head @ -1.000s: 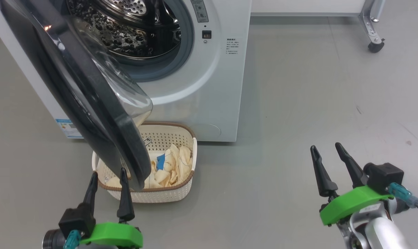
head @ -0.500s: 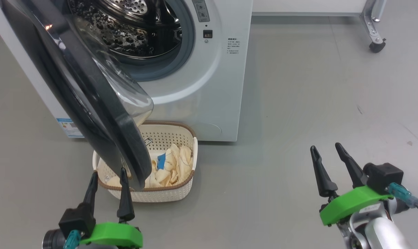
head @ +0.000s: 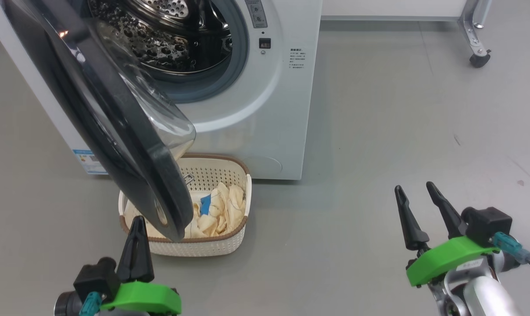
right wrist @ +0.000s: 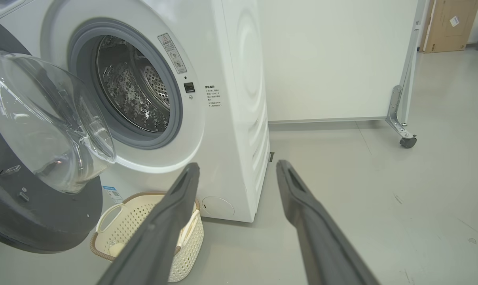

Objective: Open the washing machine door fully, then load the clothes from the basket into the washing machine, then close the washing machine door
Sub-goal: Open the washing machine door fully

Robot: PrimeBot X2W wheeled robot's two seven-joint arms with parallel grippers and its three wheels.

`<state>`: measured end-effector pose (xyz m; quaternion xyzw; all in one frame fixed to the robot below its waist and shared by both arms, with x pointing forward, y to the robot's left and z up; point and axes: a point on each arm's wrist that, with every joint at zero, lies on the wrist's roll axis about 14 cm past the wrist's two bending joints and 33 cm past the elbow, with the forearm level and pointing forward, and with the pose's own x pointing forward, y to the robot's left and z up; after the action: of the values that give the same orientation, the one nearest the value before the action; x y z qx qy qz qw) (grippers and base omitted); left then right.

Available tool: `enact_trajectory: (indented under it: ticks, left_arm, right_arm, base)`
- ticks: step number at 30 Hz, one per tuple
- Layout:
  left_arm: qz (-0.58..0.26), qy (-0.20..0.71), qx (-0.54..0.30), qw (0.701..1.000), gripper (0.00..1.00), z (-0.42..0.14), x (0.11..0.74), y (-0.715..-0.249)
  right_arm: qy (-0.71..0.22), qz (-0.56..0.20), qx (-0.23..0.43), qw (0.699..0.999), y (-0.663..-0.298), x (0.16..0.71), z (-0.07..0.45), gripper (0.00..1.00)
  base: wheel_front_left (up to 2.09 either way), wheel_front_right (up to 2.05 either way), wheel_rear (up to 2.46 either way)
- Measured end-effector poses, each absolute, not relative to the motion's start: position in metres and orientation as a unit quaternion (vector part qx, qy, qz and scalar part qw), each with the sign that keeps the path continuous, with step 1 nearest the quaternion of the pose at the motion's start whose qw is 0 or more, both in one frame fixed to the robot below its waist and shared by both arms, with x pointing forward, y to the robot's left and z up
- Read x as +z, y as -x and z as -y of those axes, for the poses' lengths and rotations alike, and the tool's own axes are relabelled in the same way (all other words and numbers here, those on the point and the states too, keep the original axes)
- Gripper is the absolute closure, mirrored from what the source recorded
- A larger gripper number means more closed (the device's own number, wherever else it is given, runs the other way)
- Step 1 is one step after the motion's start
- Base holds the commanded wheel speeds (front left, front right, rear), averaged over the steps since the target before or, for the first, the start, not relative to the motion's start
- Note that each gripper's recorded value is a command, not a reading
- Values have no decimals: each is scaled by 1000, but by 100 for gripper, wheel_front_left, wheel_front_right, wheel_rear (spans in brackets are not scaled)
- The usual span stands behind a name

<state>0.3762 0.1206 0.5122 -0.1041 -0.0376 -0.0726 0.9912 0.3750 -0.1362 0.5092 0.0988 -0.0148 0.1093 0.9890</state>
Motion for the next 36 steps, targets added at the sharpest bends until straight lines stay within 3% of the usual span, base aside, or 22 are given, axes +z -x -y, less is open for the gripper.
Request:
enact_trajectory:
  ticks: [10, 24, 36]
  left_arm:
    - [55, 127, -65, 988, 100, -127, 524, -378]
    - [218, 117, -75, 966, 100, -142, 631, -391]
    - [273, 105, -127, 948, 100, -114, 675, -398]
  right_arm:
    - [-99, 15, 109, 989, -375, 510, 136, 0]
    - [-104, 11, 111, 988, -375, 507, 132, 0]
    - [-104, 9, 110, 988, -370, 506, 132, 0]
  base:
    - [0, 0, 0]
    - [0, 0, 0]
    - [0, 0, 0]
